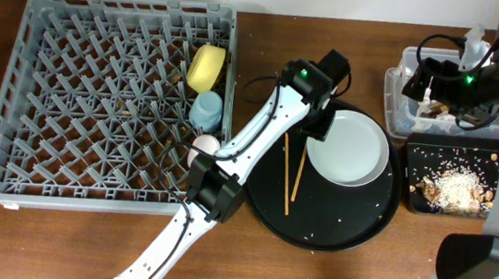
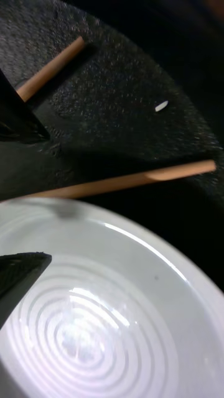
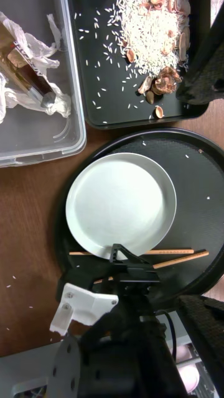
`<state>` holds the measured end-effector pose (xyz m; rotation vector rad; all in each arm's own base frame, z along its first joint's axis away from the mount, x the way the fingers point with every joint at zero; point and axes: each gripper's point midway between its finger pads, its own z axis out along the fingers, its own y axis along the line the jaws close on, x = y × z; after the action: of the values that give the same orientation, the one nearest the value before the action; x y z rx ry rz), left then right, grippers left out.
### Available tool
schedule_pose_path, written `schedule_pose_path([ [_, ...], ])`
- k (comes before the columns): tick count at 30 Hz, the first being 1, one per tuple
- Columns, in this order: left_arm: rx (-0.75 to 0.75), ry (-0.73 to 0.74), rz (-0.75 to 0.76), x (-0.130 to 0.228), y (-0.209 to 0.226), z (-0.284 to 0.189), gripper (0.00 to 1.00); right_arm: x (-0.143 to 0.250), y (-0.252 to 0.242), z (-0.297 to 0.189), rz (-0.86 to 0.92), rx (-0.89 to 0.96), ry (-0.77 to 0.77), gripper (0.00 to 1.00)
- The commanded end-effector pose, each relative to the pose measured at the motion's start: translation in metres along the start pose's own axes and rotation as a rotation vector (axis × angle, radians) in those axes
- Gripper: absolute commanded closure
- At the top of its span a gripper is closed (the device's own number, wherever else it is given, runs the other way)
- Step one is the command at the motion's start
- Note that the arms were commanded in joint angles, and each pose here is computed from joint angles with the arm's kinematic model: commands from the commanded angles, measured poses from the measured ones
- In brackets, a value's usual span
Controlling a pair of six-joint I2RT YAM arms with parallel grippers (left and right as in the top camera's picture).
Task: Sort waste into correct bins and load items into the dishwasher rack
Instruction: 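Grasp the edge of the white plate with the left gripper, then lift the white plate and stand it upright in the rack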
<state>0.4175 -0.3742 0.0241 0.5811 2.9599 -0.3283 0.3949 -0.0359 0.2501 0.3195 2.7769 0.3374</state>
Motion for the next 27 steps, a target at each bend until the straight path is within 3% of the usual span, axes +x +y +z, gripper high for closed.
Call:
schedule_pose_path([
  [1,-0.019,0.019,0.005,0.005,0.0,0.013,0.48,-0.001,-0.001,-0.002,-0.005,0.009,-0.006,0.01],
  [4,-0.019,0.014,0.008,0.004,-0.001,0.013,0.57,-0.001,-0.001,-0.002,-0.005,0.009,-0.006,0.02],
  [7,-0.018,0.01,0.008,0.003,-0.001,0.013,0.76,-0.001,-0.001,-0.002,-0.005,0.009,-0.006,0.02],
  [14,-0.037,0.017,0.019,0.006,-0.003,0.022,0.93,-0.001,-0.001,-0.002,-0.005,0.009,-0.006,0.02],
  [17,-0.035,0.013,0.02,0.005,-0.004,0.022,0.99,-0.001,-0.001,-0.002,-0.005,0.009,-0.006,0.02],
  [23,-0.022,-0.017,0.023,0.001,-0.008,0.001,0.99,-0.001,-0.001,-0.002,-0.005,0.009,-0.006,0.02],
  [27,-0.044,-0.175,0.063,-0.023,0.01,-0.094,1.0,-0.001,-0.001,-0.002,-0.005,0.009,-0.006,0.02],
])
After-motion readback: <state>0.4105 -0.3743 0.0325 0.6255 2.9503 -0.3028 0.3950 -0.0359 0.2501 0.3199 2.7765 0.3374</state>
